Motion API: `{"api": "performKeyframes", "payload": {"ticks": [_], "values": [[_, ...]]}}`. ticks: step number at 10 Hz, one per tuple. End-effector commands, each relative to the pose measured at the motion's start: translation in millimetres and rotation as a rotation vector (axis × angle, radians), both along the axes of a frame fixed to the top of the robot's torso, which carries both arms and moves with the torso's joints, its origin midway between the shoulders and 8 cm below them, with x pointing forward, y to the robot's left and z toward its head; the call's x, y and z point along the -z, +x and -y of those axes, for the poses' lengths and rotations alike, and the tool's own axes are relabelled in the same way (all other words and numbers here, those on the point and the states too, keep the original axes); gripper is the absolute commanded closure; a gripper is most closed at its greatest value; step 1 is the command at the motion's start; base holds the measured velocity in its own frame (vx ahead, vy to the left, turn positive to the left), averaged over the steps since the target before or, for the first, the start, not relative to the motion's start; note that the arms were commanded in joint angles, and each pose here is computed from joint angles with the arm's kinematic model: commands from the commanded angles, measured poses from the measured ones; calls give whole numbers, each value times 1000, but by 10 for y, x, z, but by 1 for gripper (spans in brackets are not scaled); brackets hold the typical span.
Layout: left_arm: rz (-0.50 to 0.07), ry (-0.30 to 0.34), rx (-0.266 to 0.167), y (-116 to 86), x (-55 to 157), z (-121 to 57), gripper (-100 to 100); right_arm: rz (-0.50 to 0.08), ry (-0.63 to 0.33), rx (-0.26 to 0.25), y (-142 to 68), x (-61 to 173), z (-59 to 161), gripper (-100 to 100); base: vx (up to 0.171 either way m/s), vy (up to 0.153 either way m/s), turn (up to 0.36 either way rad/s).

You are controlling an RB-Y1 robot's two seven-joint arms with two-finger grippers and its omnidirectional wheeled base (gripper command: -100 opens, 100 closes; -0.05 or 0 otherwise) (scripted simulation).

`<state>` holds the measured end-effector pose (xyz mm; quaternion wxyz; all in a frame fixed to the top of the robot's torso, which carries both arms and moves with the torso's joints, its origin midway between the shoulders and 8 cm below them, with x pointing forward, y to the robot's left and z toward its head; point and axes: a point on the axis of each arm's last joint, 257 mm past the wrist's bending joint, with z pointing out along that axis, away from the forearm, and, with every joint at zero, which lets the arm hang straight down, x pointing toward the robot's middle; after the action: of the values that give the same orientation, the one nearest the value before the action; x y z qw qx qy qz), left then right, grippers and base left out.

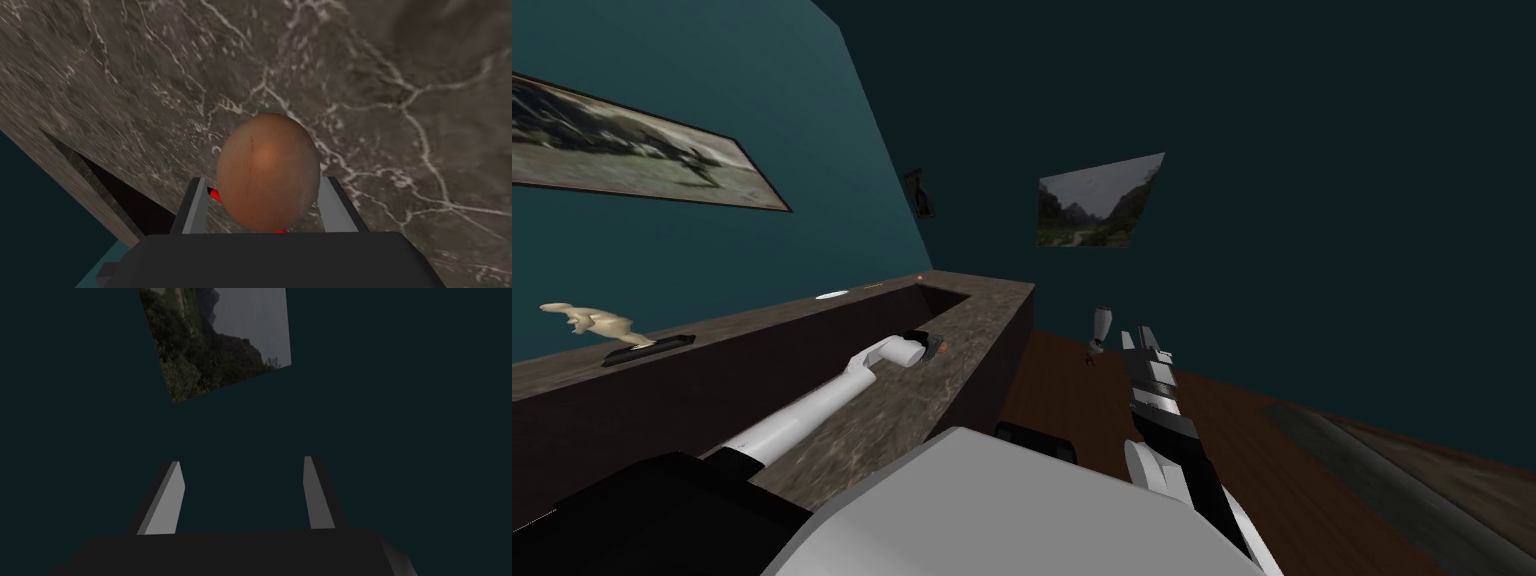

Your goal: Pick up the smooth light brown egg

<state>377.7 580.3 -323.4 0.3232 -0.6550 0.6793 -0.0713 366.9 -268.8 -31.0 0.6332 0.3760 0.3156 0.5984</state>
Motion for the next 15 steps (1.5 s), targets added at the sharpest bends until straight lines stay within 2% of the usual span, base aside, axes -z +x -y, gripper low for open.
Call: {"api": "performKeyframes", "payload": {"ticks": [1, 4, 5, 6, 14, 15], "values": [[0, 0, 0, 0, 0, 0, 100, 0, 0, 0, 0, 0, 0, 0, 0, 0, 0], [4, 0, 1, 14, -14, 2, 100, 0, 0, 0, 0, 0, 0, 0, 0, 0, 0], [4, 0, 1, 14, -13, 2, 0, 0, 0, 0, 0, 0, 0, 0, 0, 0, 0], [4, 1, 20, 35, -45, 82, 100, 0, 0, 0, 0, 0, 0, 0, 33, 6, 150], [-2, 0, 120, 112, -168, 584, 100, 0, 0, 0, 0, 0, 0, 0, 50, 5, 140], [-1, 0, 113, 104, -148, 549, 100, 0, 0, 0, 0, 0, 0, 0, 20, 1, 18]]}}
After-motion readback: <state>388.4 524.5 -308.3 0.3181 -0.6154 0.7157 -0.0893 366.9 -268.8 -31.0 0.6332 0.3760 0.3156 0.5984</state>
